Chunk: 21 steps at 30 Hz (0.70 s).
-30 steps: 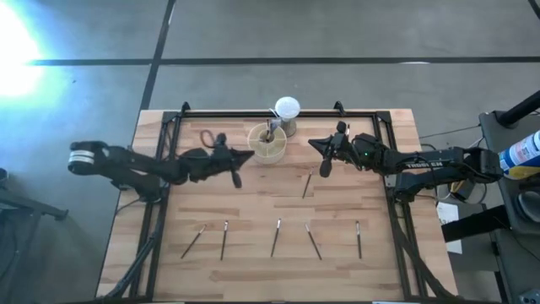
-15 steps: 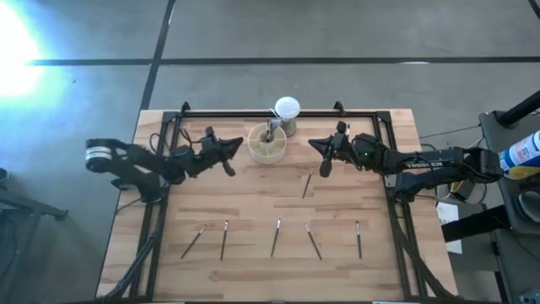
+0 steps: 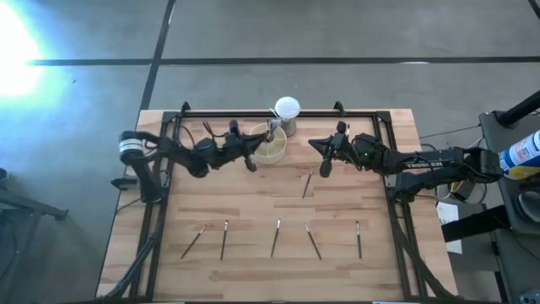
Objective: Put items in baskets/containers
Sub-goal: Put the black eyeshadow brush into the white organizer
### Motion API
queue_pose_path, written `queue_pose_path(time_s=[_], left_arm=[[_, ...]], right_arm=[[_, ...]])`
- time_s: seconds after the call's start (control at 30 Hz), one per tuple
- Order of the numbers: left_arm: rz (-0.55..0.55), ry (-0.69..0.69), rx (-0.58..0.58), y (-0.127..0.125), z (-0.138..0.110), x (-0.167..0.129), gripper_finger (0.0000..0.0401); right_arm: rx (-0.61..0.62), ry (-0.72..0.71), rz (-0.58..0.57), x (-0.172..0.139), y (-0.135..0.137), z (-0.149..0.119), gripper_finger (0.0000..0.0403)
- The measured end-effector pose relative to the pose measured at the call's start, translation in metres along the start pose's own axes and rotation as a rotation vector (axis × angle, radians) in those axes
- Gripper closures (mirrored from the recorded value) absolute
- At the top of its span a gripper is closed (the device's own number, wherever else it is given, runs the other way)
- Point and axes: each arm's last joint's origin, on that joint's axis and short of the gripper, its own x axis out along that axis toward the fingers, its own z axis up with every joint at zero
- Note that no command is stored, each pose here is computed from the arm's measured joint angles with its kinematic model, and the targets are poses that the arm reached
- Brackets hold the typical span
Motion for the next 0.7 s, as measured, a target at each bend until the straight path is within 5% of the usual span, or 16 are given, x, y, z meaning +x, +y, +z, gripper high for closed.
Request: queue_pose_path(time_s=[0.7], left_arm=[[0.003,0.077,0.030,0.006,-0.030,0.009,0.0399]], right_arm=[[-0.008,0.002,0.000,0.000,0.000,0.000,0.0394]])
